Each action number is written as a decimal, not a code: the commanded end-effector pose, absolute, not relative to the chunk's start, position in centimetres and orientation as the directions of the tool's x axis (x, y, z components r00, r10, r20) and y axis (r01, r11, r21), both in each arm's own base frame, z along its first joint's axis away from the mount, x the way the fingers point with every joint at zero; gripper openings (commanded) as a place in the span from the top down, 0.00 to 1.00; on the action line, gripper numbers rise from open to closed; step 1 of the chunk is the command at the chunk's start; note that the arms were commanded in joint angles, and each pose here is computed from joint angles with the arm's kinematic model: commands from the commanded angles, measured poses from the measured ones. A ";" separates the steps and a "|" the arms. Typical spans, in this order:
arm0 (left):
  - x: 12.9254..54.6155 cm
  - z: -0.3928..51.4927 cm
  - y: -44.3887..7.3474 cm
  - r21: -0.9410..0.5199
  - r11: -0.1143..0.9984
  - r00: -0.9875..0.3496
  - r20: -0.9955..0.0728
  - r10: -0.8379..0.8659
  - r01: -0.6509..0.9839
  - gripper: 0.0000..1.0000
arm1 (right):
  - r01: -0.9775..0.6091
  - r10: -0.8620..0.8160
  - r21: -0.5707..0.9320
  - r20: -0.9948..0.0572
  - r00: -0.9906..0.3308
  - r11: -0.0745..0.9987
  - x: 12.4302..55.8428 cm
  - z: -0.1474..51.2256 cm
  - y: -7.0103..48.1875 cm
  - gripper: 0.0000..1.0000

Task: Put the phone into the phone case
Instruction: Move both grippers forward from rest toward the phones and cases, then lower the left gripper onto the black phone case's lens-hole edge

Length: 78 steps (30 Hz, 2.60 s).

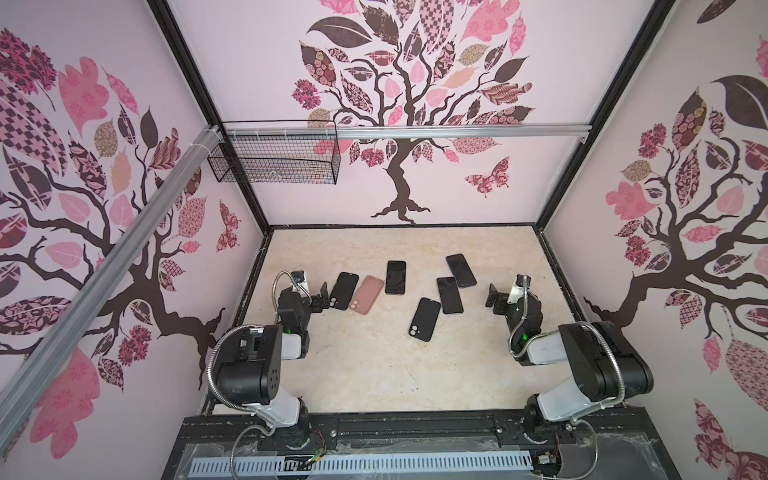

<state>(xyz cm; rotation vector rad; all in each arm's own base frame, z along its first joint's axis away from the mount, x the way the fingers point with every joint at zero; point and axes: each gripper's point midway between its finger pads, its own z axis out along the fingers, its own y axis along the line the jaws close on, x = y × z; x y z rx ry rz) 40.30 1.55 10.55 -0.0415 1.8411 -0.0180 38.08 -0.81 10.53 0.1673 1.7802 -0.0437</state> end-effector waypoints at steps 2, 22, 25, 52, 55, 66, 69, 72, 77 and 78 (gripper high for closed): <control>40.3 10.5 1.6 -0.034 0.999 -0.261 -0.964 -0.038 -0.018 0.03 | 0.135 0.088 0.064 -0.980 -0.178 0.989 38.5 11.2 -0.9 0.00; 40.4 10.4 1.6 -0.037 0.999 -0.266 -0.963 -0.040 -0.018 0.03 | 0.135 0.092 0.068 -0.979 -0.183 0.989 38.7 11.2 -0.8 0.00; 40.4 10.4 1.6 -0.037 0.999 -0.267 -0.963 -0.040 -0.017 0.03 | 0.135 0.091 0.067 -0.979 -0.183 0.989 38.7 11.2 -0.9 0.00; 37.7 21.3 3.3 0.010 0.933 -0.229 -0.970 -0.077 -0.359 0.03 | 0.187 0.195 0.149 -0.945 -0.262 0.971 37.6 17.4 -1.1 0.00; 36.2 22.3 2.8 0.000 0.928 -0.315 -0.941 -0.126 -0.371 0.03 | 0.161 0.276 0.237 -0.914 -0.296 0.958 36.8 18.3 0.4 0.00; 30.7 24.2 -6.0 -0.136 0.987 -0.542 -0.825 -0.158 -0.082 0.03 | -0.031 0.197 0.258 -0.804 -0.560 0.966 35.3 20.2 7.6 0.00; 29.1 22.8 -8.6 -0.229 0.973 -0.616 -0.767 -0.181 -0.001 0.03 | -0.071 0.169 0.281 -0.741 -0.650 0.957 34.4 19.2 8.9 0.00; 27.9 22.1 -11.0 -0.270 0.961 -0.661 -0.732 -0.162 0.064 0.03 | -0.093 0.138 0.278 -0.706 -0.694 0.956 33.4 18.6 9.5 0.00; 27.3 20.7 -15.0 -0.294 0.945 -0.714 -0.692 -0.107 0.143 0.05 | -0.104 0.114 0.259 -0.704 -0.701 0.960 32.3 18.4 9.3 0.00; 27.4 20.2 -15.8 -0.300 0.942 -0.722 -0.684 -0.103 0.150 0.06 | -0.107 0.110 0.257 -0.702 -0.704 0.961 32.2 18.3 9.3 0.00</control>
